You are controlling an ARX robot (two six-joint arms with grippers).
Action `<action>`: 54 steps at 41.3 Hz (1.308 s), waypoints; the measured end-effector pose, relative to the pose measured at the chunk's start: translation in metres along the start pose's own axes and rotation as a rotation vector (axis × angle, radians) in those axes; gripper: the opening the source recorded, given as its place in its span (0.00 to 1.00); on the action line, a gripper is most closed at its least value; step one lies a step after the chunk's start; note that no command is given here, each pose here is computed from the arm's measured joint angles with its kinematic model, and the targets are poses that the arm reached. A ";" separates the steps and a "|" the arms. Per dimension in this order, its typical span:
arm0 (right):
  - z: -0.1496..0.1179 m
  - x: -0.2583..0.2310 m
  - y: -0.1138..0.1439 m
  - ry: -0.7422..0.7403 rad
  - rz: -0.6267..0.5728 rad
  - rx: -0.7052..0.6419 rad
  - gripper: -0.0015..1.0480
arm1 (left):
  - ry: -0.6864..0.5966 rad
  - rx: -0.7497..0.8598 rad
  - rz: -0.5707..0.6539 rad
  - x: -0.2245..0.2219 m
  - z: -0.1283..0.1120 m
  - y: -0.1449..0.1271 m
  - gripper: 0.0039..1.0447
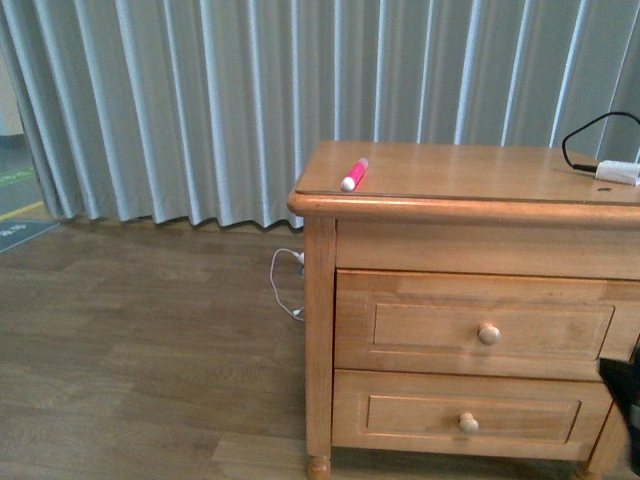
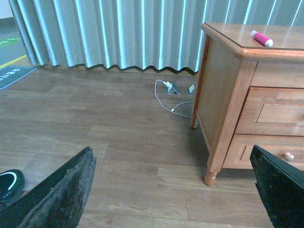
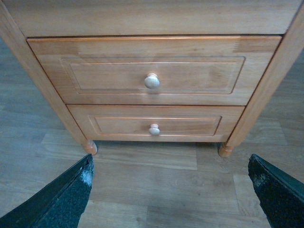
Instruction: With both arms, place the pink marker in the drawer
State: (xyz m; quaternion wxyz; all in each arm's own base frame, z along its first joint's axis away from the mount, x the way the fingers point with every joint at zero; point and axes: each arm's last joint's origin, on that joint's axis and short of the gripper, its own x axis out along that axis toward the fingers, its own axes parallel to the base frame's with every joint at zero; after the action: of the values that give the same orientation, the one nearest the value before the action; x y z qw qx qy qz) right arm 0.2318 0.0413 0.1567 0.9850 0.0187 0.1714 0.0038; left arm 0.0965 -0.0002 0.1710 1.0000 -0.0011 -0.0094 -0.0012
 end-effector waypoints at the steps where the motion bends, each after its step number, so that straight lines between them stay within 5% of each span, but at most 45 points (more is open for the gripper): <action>1: 0.000 0.007 0.003 0.005 -0.001 -0.001 0.91 | 0.000 0.000 0.000 0.000 0.000 0.000 0.94; 24: -0.007 0.169 0.045 0.041 -0.010 -0.037 0.91 | 0.000 0.000 0.000 0.000 0.000 0.000 0.94; 54: -0.012 0.232 0.032 0.060 -0.036 -0.052 0.91 | 0.000 0.000 0.000 0.000 0.000 0.000 0.94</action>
State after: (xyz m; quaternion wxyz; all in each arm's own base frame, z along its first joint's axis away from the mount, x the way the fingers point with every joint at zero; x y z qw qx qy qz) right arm 0.4464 0.0765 0.0687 0.9795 -0.0099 0.2010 -0.0091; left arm 0.0965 -0.0002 0.1710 1.0000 -0.0011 -0.0094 -0.0012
